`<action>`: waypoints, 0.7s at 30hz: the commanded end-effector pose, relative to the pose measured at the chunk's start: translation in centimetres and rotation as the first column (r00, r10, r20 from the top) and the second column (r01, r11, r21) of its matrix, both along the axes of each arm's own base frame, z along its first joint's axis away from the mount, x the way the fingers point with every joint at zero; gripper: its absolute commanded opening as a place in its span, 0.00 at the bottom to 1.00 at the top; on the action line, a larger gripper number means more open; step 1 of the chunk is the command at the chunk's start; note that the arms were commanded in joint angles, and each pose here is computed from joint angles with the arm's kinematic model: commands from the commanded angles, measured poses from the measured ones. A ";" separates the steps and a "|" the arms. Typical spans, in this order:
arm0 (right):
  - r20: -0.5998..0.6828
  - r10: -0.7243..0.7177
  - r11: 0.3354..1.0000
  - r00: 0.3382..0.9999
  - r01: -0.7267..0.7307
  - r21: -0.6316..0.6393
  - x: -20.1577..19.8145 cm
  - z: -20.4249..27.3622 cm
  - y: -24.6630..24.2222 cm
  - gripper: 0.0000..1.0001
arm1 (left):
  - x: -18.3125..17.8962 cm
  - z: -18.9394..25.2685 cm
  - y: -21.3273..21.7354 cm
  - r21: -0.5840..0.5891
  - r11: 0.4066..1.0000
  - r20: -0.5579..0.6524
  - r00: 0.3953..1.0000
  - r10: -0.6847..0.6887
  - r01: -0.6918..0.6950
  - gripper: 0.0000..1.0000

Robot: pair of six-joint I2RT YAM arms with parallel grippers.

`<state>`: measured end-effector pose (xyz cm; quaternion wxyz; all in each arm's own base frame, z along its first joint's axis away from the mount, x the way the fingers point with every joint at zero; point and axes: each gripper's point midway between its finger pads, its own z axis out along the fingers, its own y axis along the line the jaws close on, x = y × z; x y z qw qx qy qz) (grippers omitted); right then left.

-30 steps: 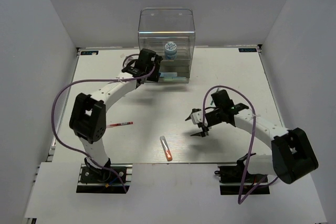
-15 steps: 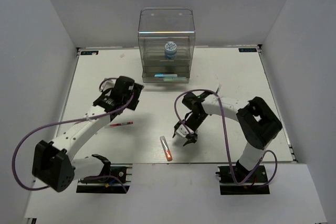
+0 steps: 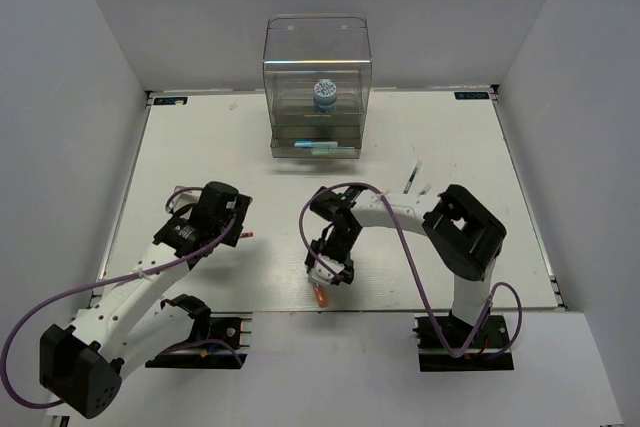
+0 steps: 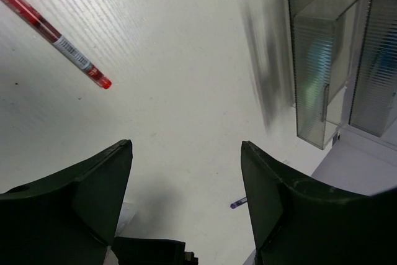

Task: Sort the stationery into containers
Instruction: Pick up the pen from the corner of the board.

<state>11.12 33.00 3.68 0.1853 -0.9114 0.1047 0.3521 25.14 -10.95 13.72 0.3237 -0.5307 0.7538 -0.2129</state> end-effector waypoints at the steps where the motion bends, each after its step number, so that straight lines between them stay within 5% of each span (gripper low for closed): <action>1: 0.233 0.222 0.941 0.947 -0.271 0.204 1.1 1.1 3.4 0.69 | -0.6 -0.6 1.0 0.023 0.999 -0.025 0.999 0.035 -0.034 0.81; 11: 0.272 0.307 0.930 0.912 -0.348 0.117 0.6 -2.1 3.3 0.70 | -1.3 -0.9 1.3 0.023 0.999 -0.035 0.999 0.041 -0.040 0.82; 21: 0.226 0.372 0.928 0.900 -0.367 -0.066 0.2 -4.4 -1.0 0.58 | -2.7 -2.8 2.1 0.020 0.997 -0.076 0.995 0.072 -0.071 0.82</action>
